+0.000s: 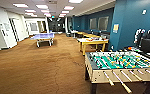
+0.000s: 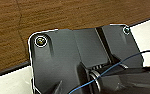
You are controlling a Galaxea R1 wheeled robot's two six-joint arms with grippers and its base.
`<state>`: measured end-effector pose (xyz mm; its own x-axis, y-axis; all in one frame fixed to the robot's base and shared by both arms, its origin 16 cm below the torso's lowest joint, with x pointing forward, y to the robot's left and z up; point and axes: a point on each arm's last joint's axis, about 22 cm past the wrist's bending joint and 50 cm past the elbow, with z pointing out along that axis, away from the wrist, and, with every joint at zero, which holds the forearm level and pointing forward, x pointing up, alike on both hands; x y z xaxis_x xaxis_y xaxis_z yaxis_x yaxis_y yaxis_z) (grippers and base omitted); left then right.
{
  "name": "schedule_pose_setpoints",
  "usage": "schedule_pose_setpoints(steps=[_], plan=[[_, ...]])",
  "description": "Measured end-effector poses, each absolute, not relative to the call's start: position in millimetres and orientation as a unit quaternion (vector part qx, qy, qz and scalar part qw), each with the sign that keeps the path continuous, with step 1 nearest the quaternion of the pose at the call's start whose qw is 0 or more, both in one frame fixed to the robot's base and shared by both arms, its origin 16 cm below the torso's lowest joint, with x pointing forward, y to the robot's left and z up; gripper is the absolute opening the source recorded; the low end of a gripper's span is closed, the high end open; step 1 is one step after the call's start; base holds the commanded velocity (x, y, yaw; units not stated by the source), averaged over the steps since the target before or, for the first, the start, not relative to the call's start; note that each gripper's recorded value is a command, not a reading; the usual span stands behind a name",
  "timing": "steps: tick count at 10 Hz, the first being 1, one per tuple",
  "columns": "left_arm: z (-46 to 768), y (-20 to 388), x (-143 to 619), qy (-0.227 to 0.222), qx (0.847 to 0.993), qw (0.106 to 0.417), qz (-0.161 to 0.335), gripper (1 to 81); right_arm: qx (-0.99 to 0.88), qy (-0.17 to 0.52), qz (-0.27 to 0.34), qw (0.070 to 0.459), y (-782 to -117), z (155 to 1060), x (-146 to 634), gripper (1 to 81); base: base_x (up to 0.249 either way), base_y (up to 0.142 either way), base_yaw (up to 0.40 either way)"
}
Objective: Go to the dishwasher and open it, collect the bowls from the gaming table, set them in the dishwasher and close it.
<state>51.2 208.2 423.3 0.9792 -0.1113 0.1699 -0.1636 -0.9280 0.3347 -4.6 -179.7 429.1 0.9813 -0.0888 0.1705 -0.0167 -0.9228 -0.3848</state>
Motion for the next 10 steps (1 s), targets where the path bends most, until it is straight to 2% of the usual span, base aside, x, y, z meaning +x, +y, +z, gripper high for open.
schedule_pose_setpoints(steps=[10], plan=[[422.9, 208.8, 43.1, -0.070, 0.979, 0.176, 0.070, 81.1, -0.977, 0.026, -0.089, 0.194, -180.4, 428.5, -11.8, 81.1, 0.094, 0.000, 0.000]])
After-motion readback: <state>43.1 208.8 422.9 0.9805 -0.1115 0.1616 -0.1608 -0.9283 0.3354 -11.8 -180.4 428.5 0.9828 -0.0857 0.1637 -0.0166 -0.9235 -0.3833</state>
